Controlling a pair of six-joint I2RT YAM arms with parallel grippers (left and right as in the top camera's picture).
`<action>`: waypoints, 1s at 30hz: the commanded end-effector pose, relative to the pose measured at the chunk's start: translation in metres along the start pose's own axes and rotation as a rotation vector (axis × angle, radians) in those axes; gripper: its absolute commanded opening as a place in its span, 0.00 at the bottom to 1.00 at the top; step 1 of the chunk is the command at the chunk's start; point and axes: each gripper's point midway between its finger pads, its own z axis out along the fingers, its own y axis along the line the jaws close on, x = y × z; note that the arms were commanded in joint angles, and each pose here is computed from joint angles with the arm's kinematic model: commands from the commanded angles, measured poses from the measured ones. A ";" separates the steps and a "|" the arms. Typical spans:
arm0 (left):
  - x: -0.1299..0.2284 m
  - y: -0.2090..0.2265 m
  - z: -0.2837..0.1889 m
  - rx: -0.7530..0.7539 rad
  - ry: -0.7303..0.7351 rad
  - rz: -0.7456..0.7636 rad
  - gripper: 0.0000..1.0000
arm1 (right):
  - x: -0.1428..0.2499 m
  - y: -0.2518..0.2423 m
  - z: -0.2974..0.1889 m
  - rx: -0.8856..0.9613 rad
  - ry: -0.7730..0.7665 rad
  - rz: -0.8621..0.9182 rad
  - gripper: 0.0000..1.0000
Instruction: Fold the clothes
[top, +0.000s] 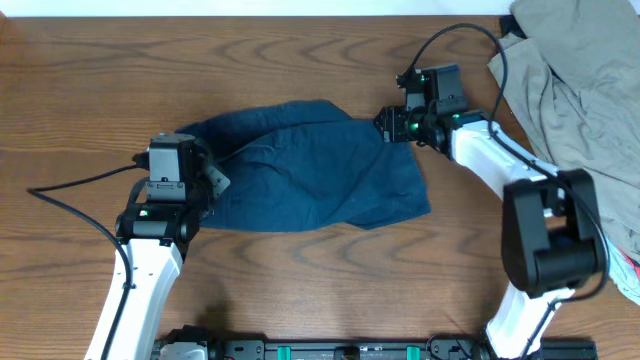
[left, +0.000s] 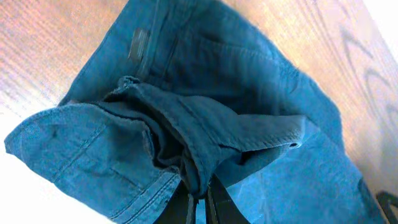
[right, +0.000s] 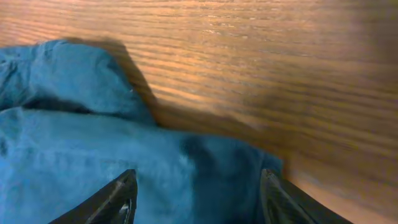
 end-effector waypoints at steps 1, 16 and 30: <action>-0.003 -0.003 -0.006 0.013 -0.003 -0.001 0.06 | -0.001 0.004 0.012 -0.024 -0.002 0.012 0.61; -0.001 -0.001 -0.006 0.005 0.004 -0.001 0.06 | 0.011 -0.003 0.031 -0.031 0.025 0.023 0.01; -0.001 -0.001 -0.006 0.005 0.004 -0.001 0.06 | -0.066 0.010 -0.053 -0.035 -0.200 -0.004 0.01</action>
